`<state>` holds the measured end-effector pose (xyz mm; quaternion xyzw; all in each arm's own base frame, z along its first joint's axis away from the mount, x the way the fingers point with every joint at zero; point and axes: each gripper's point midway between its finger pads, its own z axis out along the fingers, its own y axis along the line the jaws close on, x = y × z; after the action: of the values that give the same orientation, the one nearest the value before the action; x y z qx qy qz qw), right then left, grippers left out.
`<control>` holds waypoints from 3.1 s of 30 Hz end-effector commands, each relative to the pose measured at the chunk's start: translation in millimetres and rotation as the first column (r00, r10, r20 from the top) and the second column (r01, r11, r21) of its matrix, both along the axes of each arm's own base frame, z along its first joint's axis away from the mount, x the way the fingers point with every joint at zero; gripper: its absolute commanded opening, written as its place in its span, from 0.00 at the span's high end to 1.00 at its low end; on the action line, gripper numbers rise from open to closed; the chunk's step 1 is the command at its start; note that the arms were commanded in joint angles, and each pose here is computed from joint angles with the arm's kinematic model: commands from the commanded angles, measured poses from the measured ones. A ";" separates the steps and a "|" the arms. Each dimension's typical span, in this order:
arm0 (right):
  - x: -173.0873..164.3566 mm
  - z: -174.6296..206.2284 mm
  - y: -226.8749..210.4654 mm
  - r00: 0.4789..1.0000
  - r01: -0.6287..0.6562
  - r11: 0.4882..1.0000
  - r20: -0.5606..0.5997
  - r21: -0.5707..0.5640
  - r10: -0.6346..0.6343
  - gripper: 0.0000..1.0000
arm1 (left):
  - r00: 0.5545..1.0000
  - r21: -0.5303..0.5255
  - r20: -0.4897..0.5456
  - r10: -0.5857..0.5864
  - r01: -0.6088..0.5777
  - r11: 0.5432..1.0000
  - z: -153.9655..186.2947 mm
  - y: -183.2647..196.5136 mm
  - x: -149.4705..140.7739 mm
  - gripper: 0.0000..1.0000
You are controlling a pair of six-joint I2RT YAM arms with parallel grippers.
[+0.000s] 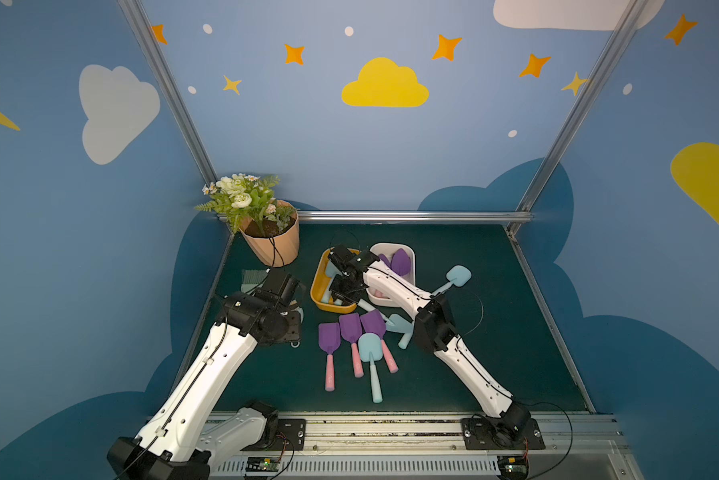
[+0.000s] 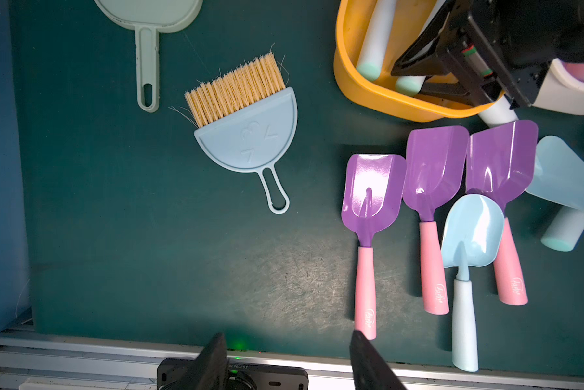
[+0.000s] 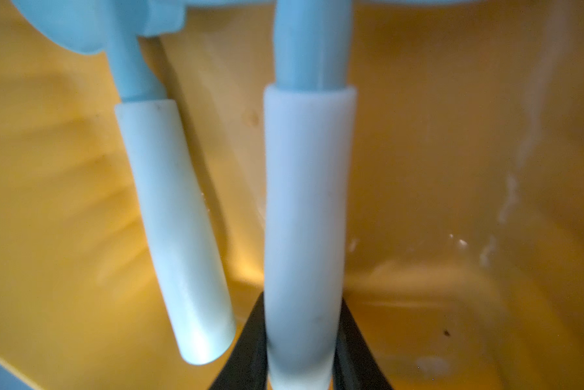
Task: Sort the small shovels by color and place them into the storage box
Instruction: Place the shovel in the storage box, then pick up the shovel from the center of the board.
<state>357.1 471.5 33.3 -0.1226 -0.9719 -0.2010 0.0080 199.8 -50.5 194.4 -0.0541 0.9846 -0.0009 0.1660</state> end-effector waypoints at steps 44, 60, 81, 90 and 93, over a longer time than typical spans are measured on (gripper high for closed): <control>11.3 -22.0 -12.8 1.000 0.009 0.999 -0.012 -0.035 -0.009 0.68 | 1.000 0.007 -0.019 -0.010 0.010 1.000 -2.1 3.0 -2.5 0.46; 21.3 11.7 -15.0 0.998 -0.008 1.000 0.068 -0.018 0.010 0.60 | 1.000 0.010 -0.014 -0.004 0.004 1.000 -0.5 4.7 -4.6 0.44; 15.6 149.2 -24.4 0.963 -0.043 0.996 0.270 0.082 0.019 0.57 | 1.000 0.000 0.006 0.026 -0.026 1.000 15.1 6.3 -6.0 0.41; -26.3 218.7 -60.2 0.880 -0.184 0.983 0.440 -0.025 0.176 0.57 | 0.999 -0.048 -0.024 0.042 -0.043 0.998 6.9 -1.0 -10.4 0.41; -43.0 222.4 -81.2 0.871 -0.210 0.975 0.440 -0.070 0.219 0.57 | 0.998 -0.068 -0.026 0.058 -0.060 0.996 6.7 -4.1 -9.2 0.41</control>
<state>323.7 412.8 251.8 0.0051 -0.9528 -0.2474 -0.1758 195.5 -51.6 202.5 -0.0761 0.9839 -0.0165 0.1606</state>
